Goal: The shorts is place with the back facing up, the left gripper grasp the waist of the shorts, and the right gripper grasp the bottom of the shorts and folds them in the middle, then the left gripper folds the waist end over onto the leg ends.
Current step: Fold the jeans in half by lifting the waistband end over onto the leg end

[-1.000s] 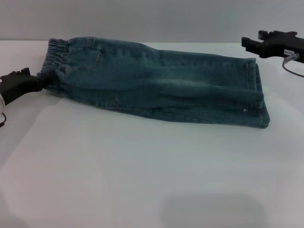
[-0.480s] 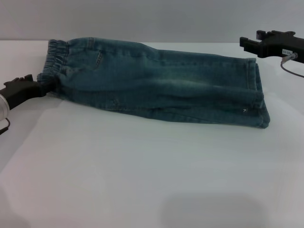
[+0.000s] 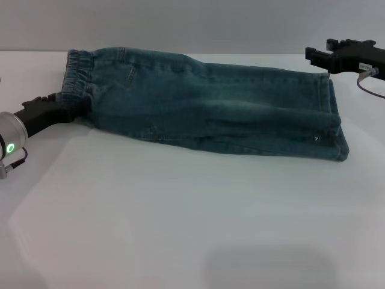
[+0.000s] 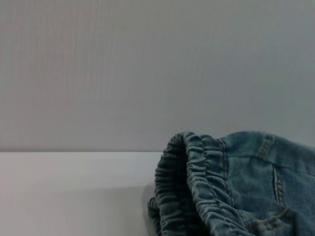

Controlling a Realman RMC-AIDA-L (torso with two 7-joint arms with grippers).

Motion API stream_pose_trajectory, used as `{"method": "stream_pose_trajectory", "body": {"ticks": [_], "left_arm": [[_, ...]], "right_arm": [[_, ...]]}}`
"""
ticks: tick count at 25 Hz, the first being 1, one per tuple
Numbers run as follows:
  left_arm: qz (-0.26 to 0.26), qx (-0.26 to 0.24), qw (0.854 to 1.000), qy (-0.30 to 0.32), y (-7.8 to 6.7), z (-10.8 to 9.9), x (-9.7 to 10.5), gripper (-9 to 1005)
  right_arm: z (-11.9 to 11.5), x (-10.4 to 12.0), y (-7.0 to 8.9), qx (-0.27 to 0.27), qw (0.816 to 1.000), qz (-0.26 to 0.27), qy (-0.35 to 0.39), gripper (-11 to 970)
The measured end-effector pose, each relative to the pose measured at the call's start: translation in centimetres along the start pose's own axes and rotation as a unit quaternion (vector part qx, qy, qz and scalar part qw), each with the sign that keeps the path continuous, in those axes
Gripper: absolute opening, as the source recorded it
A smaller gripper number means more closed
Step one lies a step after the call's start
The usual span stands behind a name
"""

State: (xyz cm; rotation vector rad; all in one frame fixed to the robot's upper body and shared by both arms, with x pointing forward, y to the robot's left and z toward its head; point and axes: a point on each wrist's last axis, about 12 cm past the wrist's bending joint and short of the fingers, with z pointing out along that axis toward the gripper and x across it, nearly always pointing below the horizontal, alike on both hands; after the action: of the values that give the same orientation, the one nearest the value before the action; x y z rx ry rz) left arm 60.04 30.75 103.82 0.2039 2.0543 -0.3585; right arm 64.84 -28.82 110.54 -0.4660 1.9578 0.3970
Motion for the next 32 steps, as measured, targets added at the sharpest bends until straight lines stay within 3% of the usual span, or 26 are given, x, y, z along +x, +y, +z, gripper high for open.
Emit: {"method": "stream_pose_trajectory", "body": {"ticks": [11, 13, 32], "left_arm": [[0.001, 0.002, 1.000, -0.005, 0.12, -0.22, -0.06, 726], [0.002, 0.004, 1.000, -0.005, 0.10, -0.24, -0.05, 575], [0.002, 0.009, 1.000, -0.006, 0.00, -0.28, -0.03, 431]], "right_arm": [[-0.20, 0.18, -0.15, 0.003, 1.000, 0.002, 0.000, 558], [-0.21, 0.18, -0.17, 0.003, 1.000, 0.001, 0.000, 558], [-0.31, 0.25, -0.24, 0.004, 1.000, 0.002, 0.000, 557]]}}
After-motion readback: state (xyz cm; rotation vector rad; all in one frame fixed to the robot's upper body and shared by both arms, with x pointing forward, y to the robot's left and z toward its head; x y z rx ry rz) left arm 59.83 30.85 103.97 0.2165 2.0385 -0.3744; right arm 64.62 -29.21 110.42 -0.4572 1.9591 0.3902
